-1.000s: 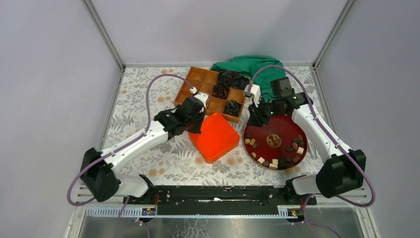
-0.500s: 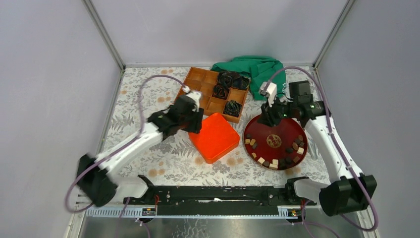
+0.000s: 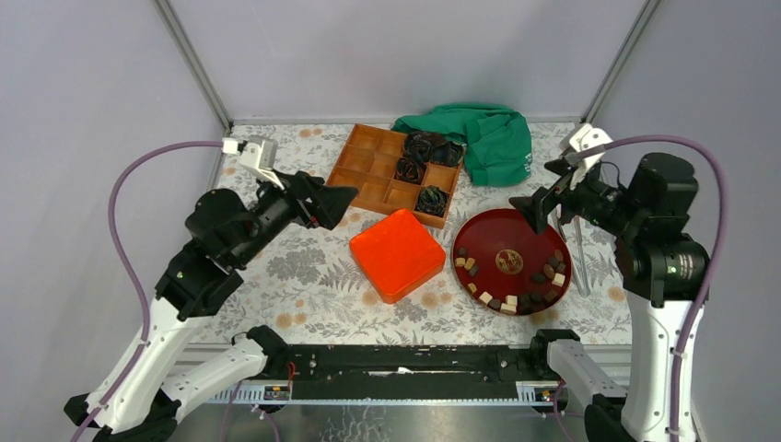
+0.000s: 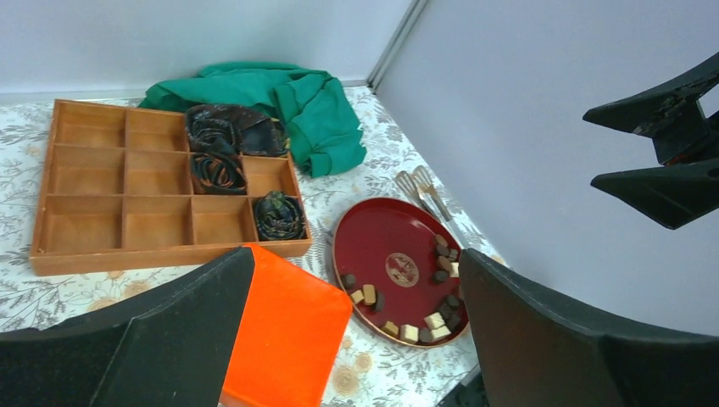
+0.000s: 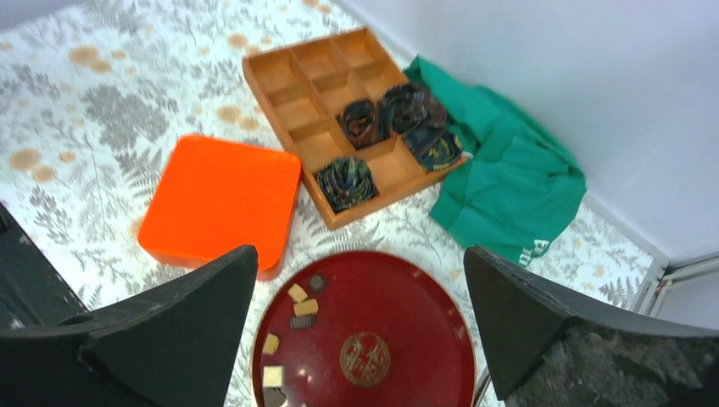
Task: Pack the chocolate
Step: Close the box lid on the packing box.
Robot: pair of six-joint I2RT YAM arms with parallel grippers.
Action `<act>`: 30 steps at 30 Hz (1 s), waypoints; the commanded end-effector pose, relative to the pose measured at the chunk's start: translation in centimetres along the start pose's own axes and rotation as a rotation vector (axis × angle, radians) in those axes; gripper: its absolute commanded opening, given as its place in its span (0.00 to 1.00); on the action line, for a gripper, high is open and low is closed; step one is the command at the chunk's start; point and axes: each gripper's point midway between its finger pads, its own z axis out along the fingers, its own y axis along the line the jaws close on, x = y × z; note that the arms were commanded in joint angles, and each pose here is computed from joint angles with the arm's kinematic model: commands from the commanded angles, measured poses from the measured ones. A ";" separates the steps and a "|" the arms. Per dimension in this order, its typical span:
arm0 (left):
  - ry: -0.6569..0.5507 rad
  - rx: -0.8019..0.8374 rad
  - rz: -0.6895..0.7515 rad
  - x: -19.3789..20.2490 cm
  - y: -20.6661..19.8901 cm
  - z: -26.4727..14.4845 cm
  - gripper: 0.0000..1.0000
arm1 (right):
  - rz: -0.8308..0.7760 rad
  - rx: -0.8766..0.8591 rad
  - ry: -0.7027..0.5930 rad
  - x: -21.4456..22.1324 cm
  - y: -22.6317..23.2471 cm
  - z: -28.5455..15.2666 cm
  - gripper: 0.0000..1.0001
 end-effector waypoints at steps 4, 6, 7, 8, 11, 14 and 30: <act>-0.034 0.049 -0.035 -2.6 -1.9 -2.9 0.99 | 0.129 -0.076 -0.155 -6.0 1.8 -2.4 1.00; -0.047 0.058 -0.039 -3.0 -2.2 -3.4 0.99 | 0.155 -0.065 -0.175 -6.9 1.7 -2.7 1.00; -0.051 0.064 -0.042 -3.1 -2.3 -3.6 0.99 | 0.171 -0.050 -0.180 -7.2 1.5 -2.8 1.00; -0.054 0.073 -0.044 -3.4 -2.5 -3.7 0.99 | 0.184 -0.035 -0.184 -7.4 1.3 -2.9 1.00; -0.057 0.093 -0.049 -3.6 -3.0 -3.9 0.99 | 0.230 0.020 -0.195 -7.8 0.4 -2.9 1.00; -0.045 0.114 -0.057 -3.4 -3.4 -4.0 0.99 | 0.268 0.063 -0.208 -8.1 -0.2 -3.2 1.00; -0.101 0.104 -0.054 -4.3 -3.1 -4.9 0.99 | 0.246 0.073 -0.203 -7.9 -0.6 -3.0 1.00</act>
